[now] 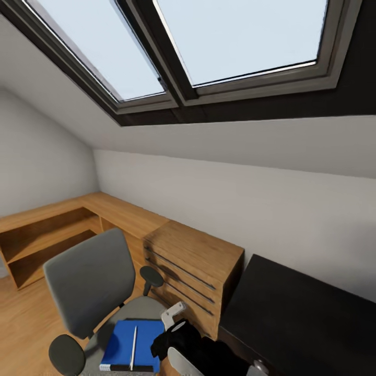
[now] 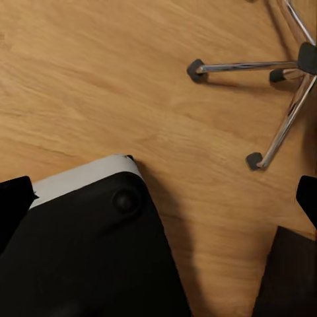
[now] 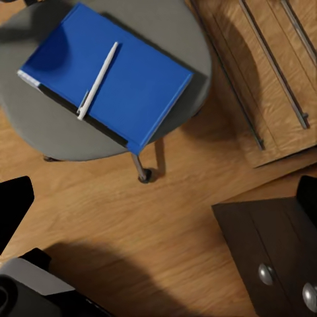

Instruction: In the bedroom, organize the workspace by keeping the computer under the desk, ensuring the monitor is on the desk, placing the keyboard on the desk next to the monitor, placing the mouse on the desk next to the keyboard, moving the folder from the swivel chair onto the desk next to the mouse, stacking the notebook on top of the folder with the pen on top of the notebook, and positioning the swivel chair next to the desk.

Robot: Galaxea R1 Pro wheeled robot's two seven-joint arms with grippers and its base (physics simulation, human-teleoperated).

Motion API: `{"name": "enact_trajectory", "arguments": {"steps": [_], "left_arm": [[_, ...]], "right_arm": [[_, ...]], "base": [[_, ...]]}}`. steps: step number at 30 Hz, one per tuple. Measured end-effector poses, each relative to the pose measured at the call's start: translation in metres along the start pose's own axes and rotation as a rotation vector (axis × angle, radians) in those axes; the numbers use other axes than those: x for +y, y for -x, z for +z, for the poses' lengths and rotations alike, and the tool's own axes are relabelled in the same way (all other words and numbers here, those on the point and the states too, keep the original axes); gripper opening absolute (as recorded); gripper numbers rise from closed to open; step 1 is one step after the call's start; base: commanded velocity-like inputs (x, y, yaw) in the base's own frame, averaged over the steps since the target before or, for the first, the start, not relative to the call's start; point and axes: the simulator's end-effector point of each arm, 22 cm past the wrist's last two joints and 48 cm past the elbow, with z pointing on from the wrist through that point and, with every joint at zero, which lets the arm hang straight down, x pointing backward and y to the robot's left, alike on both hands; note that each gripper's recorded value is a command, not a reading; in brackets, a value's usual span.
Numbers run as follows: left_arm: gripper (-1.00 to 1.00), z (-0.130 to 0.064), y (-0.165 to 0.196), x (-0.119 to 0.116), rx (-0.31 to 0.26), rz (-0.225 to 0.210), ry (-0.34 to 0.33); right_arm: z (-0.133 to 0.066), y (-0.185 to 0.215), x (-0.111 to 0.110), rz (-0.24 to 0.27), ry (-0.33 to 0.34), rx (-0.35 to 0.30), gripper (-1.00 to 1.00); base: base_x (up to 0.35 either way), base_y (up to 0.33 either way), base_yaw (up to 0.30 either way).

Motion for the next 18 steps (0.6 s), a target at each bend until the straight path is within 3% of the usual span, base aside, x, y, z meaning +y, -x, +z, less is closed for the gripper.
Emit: {"name": "enact_trajectory", "arguments": {"steps": [7, 12, 14, 17, 18], "left_arm": [[1.00, 0.001, 0.014, 0.002, 0.002, -0.017, -0.001], [1.00, 0.001, 0.033, 0.008, 0.001, -0.085, 0.013], [1.00, 0.003, 0.044, -0.003, 0.003, -0.104, -0.006], [1.00, 0.004, 0.055, -0.017, -0.003, -0.106, -0.004], [1.00, 0.003, 0.071, -0.032, -0.013, -0.103, 0.031]], "right_arm": [[0.005, 0.002, -0.022, 0.064, -0.029, 0.008, 1.00], [0.007, 0.016, -0.053, 0.185, -0.103, -0.046, 1.00], [0.007, 0.016, -0.062, 0.261, -0.127, -0.048, 1.00], [0.007, 0.015, -0.064, 0.299, -0.129, -0.045, 1.00], [0.007, 0.014, -0.065, 0.322, -0.130, -0.042, 1.00]], "base": [[0.000, 0.000, 0.278], [0.000, 0.000, 0.278], [0.000, 0.000, 0.278], [0.000, 0.000, 0.278], [0.000, 0.000, 0.277]]}}
